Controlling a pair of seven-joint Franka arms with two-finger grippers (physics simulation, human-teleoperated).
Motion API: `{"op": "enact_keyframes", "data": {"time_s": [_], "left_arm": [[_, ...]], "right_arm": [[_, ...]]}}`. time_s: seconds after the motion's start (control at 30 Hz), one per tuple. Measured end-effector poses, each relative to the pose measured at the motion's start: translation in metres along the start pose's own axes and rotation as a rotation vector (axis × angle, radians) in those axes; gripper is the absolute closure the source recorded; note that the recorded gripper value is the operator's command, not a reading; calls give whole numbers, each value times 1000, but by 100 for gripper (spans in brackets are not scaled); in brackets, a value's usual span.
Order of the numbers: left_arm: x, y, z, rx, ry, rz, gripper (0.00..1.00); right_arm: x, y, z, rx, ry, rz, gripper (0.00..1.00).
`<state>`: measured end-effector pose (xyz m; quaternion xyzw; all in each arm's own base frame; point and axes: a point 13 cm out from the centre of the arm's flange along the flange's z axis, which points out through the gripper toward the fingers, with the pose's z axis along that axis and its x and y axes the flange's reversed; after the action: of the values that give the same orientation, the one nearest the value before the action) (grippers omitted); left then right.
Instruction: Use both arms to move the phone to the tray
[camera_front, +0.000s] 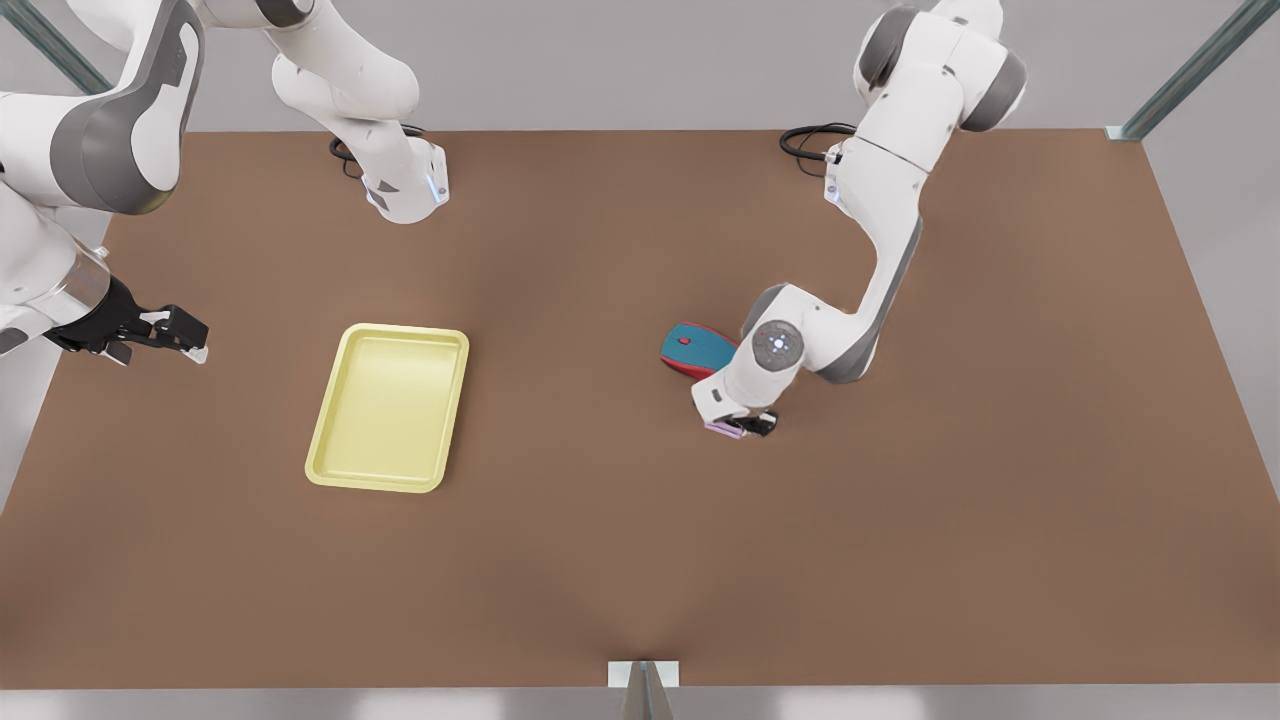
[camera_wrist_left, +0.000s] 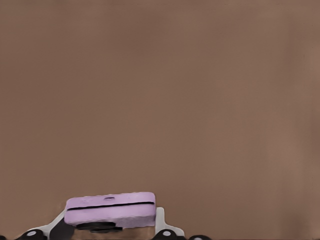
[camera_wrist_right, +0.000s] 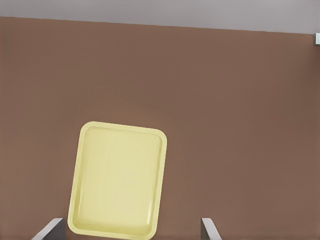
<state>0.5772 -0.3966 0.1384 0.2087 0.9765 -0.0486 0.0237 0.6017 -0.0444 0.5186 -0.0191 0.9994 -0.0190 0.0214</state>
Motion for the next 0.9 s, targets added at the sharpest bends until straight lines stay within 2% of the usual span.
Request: {"op": "enact_keyframes", "data": {"time_s": [0.13, 0.4, 0.43, 0.47, 0.63, 0.73, 0.83, 0.9], "left_arm": [[-48, -96, -6, 58, -18, -75, 18], [-21, -214, 32, 68, 59, -210, 19], [-19, -216, 36, 65, 65, -236, 3], [-18, -217, 40, 61, 70, -263, 0], [-20, -212, 38, 49, 71, -382, 0], [-47, -168, -13, 11, 5, -473, 0], [-88, -9, -103, -24, -40, -670, 0], [-85, 98, -154, -43, -29, -771, 0]], "right_arm": [[0, 0, 0, 0, 0, 0, 0], [0, 0, 0, 0, 0, 0, 0], [0, 0, 0, 0, 0, 0, 0], [0, 0, 0, 0, 0, 0, 0], [0, 0, 0, 0, 0, 0, 0], [0, 1, 0, -4, 1, -1, 0], [2, 23, -2, -14, 8, -36, 0], [3, 45, -9, -18, 10, -75, 0]]}}
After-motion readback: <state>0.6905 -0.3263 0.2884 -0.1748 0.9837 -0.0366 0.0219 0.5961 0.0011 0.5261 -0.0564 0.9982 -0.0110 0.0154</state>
